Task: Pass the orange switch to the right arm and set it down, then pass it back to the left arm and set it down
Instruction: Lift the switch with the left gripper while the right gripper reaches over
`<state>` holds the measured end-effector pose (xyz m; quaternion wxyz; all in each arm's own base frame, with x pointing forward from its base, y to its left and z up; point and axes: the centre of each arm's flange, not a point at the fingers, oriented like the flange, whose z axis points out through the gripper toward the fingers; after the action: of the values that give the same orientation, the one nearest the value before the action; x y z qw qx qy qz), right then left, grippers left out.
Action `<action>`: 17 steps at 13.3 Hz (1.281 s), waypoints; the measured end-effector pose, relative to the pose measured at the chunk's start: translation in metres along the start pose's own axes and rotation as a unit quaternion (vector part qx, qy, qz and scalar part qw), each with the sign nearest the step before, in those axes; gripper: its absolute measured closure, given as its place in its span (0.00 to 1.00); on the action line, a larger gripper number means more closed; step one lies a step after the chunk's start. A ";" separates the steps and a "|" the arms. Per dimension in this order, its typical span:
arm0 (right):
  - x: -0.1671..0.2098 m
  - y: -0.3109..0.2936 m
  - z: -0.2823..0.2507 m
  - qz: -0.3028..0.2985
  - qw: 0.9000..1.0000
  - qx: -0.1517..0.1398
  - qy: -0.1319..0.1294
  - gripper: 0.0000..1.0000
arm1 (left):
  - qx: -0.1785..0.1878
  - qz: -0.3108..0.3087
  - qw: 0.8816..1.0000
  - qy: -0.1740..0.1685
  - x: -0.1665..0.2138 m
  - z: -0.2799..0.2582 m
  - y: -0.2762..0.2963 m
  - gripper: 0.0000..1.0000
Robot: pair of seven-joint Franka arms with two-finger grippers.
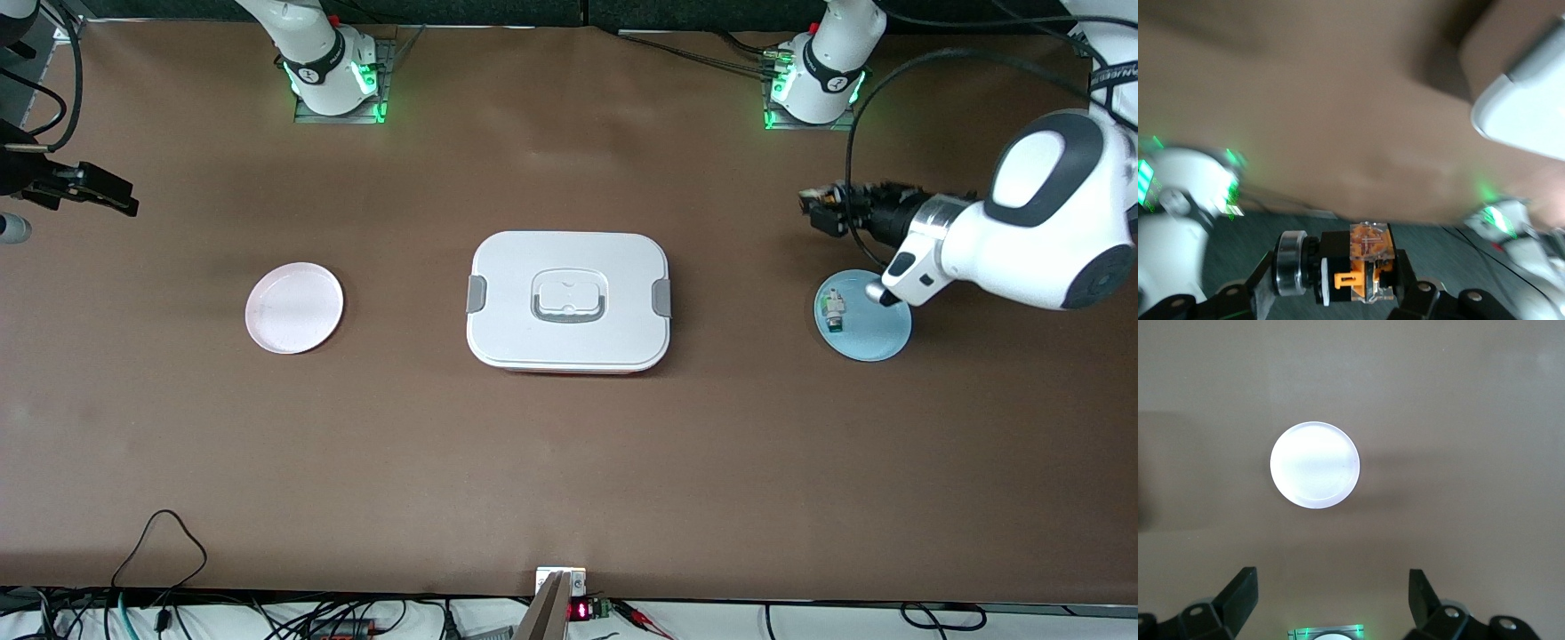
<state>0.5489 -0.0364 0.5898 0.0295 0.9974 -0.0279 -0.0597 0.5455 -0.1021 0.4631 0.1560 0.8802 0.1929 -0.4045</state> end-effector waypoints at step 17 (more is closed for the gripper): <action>0.026 -0.074 0.024 -0.069 0.929 0.362 -0.039 0.00 | -0.292 -0.188 0.895 -0.280 -0.108 0.017 0.229 0.28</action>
<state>0.5762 0.0344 0.5584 -0.3392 0.9365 0.0198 -0.0865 0.5763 -0.3328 0.5636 0.3750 0.5930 0.4125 -0.5810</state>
